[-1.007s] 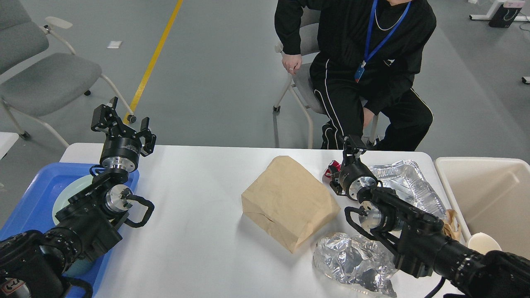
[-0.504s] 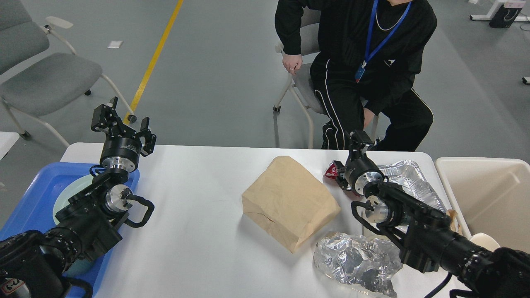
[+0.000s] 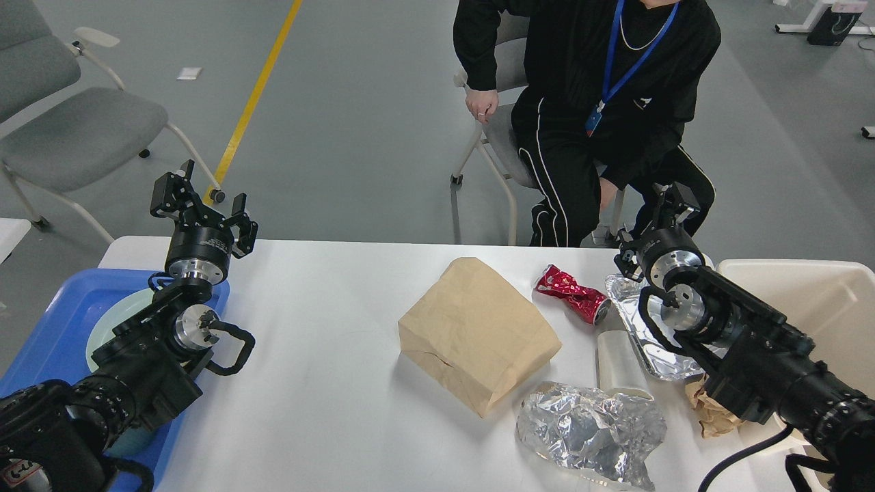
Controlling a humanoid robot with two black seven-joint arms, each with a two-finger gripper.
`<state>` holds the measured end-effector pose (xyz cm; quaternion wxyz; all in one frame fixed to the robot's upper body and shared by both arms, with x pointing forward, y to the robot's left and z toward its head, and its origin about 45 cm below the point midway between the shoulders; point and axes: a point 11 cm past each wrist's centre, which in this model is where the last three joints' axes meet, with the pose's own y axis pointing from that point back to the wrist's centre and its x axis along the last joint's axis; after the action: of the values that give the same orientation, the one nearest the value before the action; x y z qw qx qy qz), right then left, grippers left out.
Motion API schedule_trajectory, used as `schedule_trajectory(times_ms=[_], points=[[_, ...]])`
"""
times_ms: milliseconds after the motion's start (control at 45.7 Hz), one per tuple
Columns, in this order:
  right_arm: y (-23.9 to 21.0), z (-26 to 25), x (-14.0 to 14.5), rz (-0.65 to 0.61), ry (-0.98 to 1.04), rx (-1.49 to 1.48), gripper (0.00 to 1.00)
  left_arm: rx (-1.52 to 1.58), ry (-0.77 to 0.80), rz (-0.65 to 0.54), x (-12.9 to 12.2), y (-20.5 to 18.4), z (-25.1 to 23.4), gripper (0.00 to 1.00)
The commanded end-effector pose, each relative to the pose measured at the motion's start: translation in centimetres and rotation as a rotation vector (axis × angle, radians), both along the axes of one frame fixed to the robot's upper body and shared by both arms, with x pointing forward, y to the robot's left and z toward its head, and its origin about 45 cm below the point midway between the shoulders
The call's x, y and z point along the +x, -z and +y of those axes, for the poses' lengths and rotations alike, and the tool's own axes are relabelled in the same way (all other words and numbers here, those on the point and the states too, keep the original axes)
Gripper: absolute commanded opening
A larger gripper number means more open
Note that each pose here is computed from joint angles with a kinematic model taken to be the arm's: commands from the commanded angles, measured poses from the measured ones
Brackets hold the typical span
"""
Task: Tidy desktop
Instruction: 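Raise the right gripper up from the foil bags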
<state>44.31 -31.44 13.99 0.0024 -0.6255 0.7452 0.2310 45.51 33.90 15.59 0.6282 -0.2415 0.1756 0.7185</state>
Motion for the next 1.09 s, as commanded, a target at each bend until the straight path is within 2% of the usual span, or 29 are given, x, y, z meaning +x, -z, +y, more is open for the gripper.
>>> schedule_trajectory(times_ms=[0, 131, 328, 504, 701, 832, 963, 1073], points=[[-0.2, -0.2, 0.1, -0.006, 0.002, -0.003, 1.0, -0.001, 0.001, 0.0, 0.0, 0.0, 0.0, 0.96], [-0.6, -0.7, 0.4, -0.012, 0.01, -0.013, 1.0, -0.001, 0.002, -0.001, 0.0, 0.0, -0.1, 0.96], [0.0, -4.0, -0.1, 0.012, 0.086, -0.043, 1.0, -0.001, 0.002, -0.002, 0.0, 0.0, 0.0, 0.96], [0.1, -3.4, 0.1, 0.007, 0.083, -0.042, 1.0, -0.001, 0.002, -0.002, 0.0, 0.0, 0.0, 0.96], [-1.6, -2.8, 1.2, -0.031, 0.053, -0.057, 1.0, -0.001, 0.002, -0.002, 0.0, 0.0, 0.0, 0.96], [-4.8, -1.7, 3.2, -0.097, 0.03, -0.055, 1.0, -0.002, 0.003, -0.002, 0.0, 0.0, -0.1, 0.96], [-7.3, -1.0, 4.2, -0.173, -0.099, -0.059, 1.0, -0.001, 0.002, -0.002, 0.0, 0.0, 0.0, 0.96], [-11.7, -1.7, 5.2, -0.25, -0.323, -0.181, 1.0, -0.001, 0.002, -0.002, 0.0, 0.0, 0.0, 0.96]])
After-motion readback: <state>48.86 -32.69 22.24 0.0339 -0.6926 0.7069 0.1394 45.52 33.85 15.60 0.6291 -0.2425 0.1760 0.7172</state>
